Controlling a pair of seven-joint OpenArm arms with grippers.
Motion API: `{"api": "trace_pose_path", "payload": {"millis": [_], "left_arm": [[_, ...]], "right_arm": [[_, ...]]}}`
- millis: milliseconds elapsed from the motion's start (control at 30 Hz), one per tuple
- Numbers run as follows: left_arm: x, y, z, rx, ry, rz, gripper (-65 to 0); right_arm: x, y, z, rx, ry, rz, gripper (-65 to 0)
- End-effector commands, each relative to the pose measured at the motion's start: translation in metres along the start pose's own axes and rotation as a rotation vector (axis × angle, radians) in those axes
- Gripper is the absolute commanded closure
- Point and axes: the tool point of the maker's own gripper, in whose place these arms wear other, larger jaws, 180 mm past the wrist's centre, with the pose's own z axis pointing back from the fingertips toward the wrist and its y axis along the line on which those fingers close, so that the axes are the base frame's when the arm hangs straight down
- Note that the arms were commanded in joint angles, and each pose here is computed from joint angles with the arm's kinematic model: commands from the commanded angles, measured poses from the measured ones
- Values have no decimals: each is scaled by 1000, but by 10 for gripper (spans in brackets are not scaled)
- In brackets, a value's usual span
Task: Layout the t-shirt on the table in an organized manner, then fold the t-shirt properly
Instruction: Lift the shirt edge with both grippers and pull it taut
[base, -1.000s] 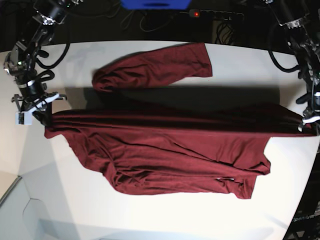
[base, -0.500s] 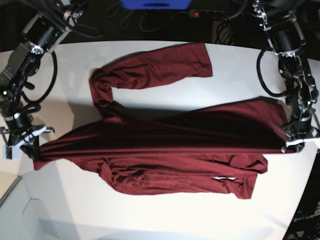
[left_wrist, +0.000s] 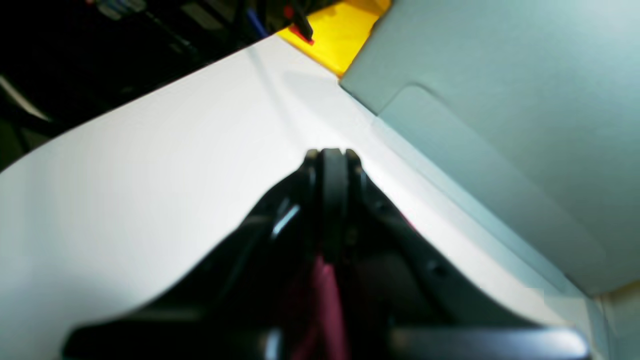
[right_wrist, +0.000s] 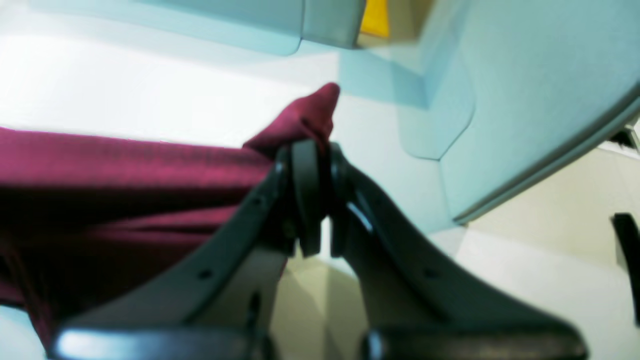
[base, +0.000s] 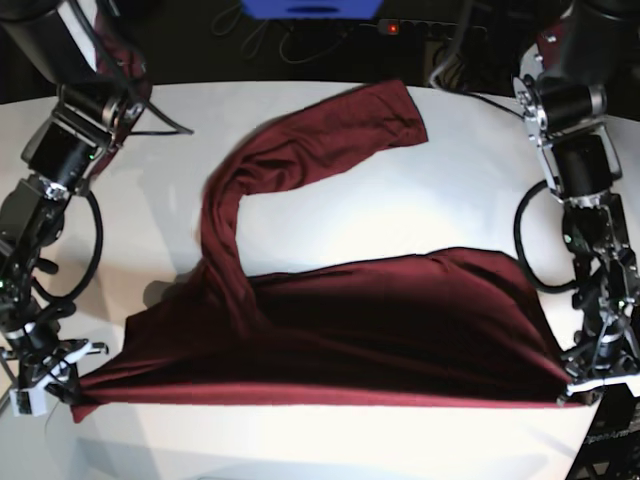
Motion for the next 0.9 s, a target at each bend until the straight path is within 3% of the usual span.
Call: {"api": "trace_pose_path", "payload": {"millis": [0,100,367,533,767,867], "left_arm": [[30,-7,-4,-14,-69,0,-1],[54,-6,-7,-15,-108,-5,-1],[156,-84,-10,-158,-239,48,-1],[175,-113,7,-230,-243,27,-1],[104,-73,42,-192,-157,-89,-1],[59,-31,63,-143,-80,-46,-1]], "right_arm": [[28,-10,3,-20,-79,6,0],[34,-12,4,-25,-93,12,0],[65,-32,14,-75,-156,27,0],[62,-34,19,-88,-156,34,0],[12,-27,40,-106,-79,37,0],[-16,-25,51,-113,-28,34,0]]}}
